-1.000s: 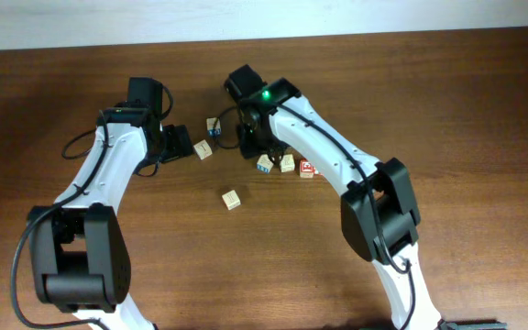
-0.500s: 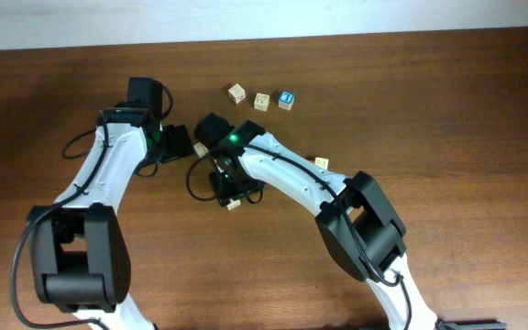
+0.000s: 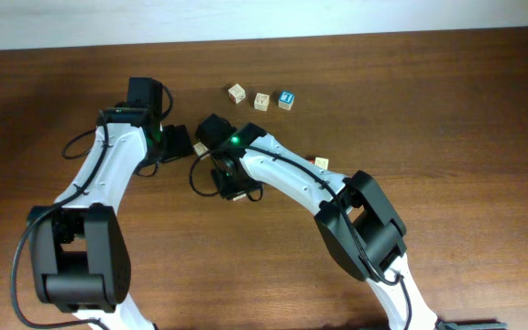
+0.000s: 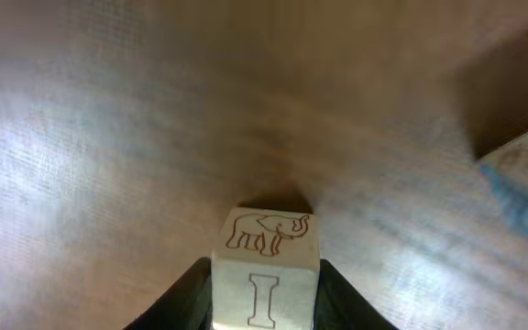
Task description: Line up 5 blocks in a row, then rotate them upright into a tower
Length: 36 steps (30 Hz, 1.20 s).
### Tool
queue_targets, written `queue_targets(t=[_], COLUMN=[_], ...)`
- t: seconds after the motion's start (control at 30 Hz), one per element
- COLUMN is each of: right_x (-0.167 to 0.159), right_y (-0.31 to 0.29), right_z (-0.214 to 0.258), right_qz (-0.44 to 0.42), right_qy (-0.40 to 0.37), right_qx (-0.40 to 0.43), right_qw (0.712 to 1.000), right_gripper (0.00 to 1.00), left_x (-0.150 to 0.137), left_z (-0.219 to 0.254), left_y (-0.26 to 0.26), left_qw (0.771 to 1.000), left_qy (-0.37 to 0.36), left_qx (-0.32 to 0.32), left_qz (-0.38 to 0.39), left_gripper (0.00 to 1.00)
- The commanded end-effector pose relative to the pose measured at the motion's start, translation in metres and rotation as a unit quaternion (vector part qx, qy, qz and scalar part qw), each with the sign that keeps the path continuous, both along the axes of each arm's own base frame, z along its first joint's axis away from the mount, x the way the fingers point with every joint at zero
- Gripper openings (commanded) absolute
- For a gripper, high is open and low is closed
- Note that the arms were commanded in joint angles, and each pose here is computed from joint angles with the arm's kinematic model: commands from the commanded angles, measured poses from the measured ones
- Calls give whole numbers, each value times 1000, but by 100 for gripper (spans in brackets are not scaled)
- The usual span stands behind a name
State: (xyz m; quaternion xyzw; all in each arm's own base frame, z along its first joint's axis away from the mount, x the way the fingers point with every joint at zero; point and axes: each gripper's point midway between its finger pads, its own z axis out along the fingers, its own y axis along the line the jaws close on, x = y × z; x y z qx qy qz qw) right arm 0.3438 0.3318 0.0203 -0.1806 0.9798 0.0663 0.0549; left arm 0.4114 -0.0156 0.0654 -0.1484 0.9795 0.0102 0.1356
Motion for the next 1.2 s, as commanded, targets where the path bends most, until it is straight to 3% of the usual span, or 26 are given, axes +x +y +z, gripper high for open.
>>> queue_targets(t=[0.0,0.2,0.4,0.53,0.73,1.0,1.17], right_x=[20,42,47,38,33,47,71], right_y=[-8,-20,-29,-26,-24,-28,-46], right_z=[10,14,13,11,10,61,75], right_qz=[-29,-100,-164,-159,-156,-120,-72], right_qy=[-53,-100,-86,-60,-48,-82,-106], right_qx=[-17,-36,-25,-15,-13,-15,-21], right_qw=[998,989,982,985,987,989,992], right_gripper=[34,35,34,36,51,53,48], left_x=[5,5,5,5,5,5,5], left_z=[4,4,4,4,4,4,4], left_y=[0,0,0,0,0,0,0], left_qw=[1000,1000,1000,1000,1000,1000,1000], left_qy=[-7,-7,-7,-7,-7,-7,-7], left_qx=[-4,-4,-4,-4,-4,-4,-4], left_qz=[6,6,6,6,6,6,6], left_gripper=[99,99,99,99,99,99,99])
